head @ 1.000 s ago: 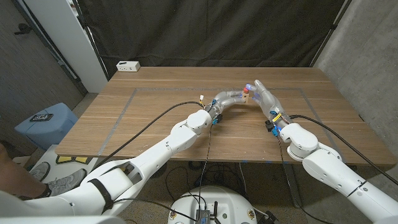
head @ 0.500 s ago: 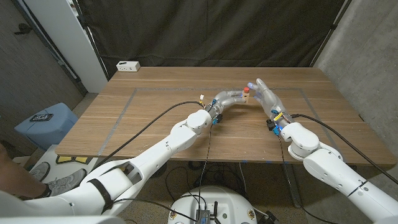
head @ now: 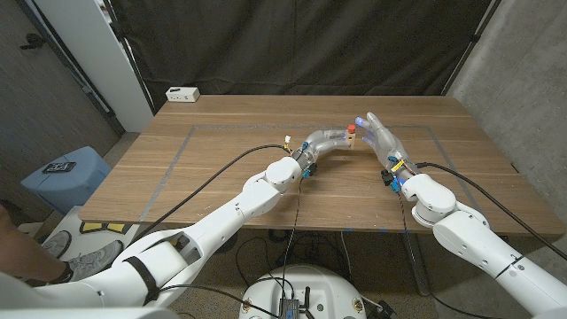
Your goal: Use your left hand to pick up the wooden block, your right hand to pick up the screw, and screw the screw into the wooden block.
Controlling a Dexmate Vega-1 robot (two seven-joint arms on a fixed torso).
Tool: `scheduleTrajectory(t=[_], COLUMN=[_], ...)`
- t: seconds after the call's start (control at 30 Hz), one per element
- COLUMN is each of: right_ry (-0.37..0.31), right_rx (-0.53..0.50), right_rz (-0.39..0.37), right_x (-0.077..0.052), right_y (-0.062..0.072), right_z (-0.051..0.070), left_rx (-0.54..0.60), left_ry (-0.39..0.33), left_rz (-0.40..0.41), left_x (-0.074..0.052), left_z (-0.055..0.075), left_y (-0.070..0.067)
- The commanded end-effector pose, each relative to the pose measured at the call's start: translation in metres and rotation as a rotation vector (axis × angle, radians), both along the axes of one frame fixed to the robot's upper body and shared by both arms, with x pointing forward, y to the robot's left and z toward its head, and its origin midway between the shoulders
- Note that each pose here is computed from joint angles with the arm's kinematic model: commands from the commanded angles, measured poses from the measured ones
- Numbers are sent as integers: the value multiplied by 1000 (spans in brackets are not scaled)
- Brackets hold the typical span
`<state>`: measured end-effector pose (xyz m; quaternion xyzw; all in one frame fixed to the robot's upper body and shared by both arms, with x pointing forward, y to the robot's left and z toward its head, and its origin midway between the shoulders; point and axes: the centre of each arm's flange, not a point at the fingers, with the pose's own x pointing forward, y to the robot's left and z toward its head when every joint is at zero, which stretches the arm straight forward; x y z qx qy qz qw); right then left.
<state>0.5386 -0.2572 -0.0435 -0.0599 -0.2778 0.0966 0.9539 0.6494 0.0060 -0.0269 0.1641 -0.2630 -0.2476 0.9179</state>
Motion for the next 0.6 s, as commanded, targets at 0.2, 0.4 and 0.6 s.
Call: scheduleTrajectory(t=[0.2,0.4,0.6], right_ry=[20,29,30], right_rx=[2,-6,-9], right_rz=[20,35,45], right_x=[8,9,8], right_y=[-2,0,2], right_z=[-6,-8,-9], left_rx=[3,3,4], left_ry=[-2,-5,-8], left_rz=[1,2,2], left_x=[-2,-3,-3], left_z=[-1,-1,0], left_y=[-1,-1,-1])
